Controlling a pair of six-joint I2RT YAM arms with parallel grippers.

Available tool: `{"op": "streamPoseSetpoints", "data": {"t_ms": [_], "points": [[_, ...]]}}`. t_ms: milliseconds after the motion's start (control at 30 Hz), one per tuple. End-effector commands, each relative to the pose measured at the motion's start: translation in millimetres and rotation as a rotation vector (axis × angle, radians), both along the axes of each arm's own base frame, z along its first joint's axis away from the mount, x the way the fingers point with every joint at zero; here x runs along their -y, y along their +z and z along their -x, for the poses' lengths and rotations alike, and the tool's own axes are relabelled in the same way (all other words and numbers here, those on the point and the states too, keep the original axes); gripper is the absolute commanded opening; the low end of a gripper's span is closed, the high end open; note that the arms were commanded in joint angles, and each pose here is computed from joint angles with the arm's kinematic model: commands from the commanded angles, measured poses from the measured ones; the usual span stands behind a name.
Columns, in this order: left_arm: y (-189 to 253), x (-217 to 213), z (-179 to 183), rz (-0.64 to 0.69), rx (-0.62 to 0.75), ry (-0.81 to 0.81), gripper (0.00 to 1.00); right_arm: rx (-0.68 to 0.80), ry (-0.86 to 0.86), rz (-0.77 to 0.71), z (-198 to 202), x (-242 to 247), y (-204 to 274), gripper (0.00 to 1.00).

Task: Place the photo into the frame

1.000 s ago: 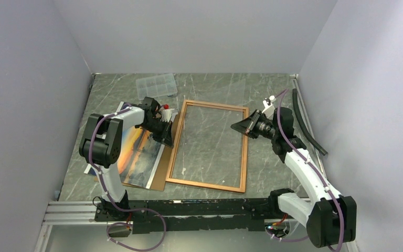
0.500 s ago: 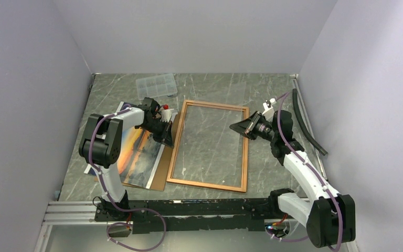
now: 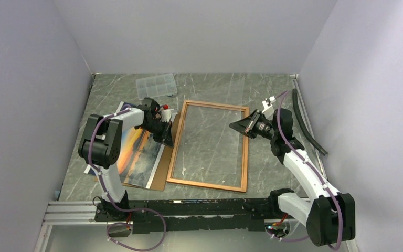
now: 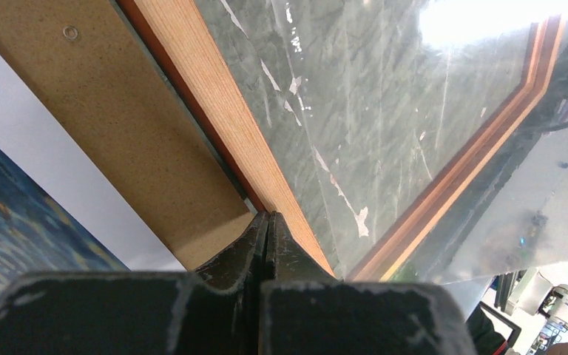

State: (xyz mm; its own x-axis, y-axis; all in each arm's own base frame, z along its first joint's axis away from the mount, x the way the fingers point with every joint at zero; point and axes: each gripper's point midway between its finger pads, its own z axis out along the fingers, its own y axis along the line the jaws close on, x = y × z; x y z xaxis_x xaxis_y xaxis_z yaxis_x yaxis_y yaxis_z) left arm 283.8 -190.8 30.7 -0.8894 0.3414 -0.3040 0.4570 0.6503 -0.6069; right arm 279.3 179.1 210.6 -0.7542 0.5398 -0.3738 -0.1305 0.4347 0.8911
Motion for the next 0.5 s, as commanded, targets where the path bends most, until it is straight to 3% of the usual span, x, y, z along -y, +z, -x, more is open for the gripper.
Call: {"op": "streamPoseSetpoints", "data": {"t_ms": [0, 467], "points": [[-7.5, -4.6, 5.2, -0.038, 0.007, -0.015, 0.03, 0.086, 0.023, -0.007, -9.4, -2.9, 16.1, 0.0], [-11.2, -6.1, 5.0, -0.047, 0.011, -0.02, 0.03, 0.049, 0.035, -0.009, -17.8, -5.5, -8.5, 0.0]]}}
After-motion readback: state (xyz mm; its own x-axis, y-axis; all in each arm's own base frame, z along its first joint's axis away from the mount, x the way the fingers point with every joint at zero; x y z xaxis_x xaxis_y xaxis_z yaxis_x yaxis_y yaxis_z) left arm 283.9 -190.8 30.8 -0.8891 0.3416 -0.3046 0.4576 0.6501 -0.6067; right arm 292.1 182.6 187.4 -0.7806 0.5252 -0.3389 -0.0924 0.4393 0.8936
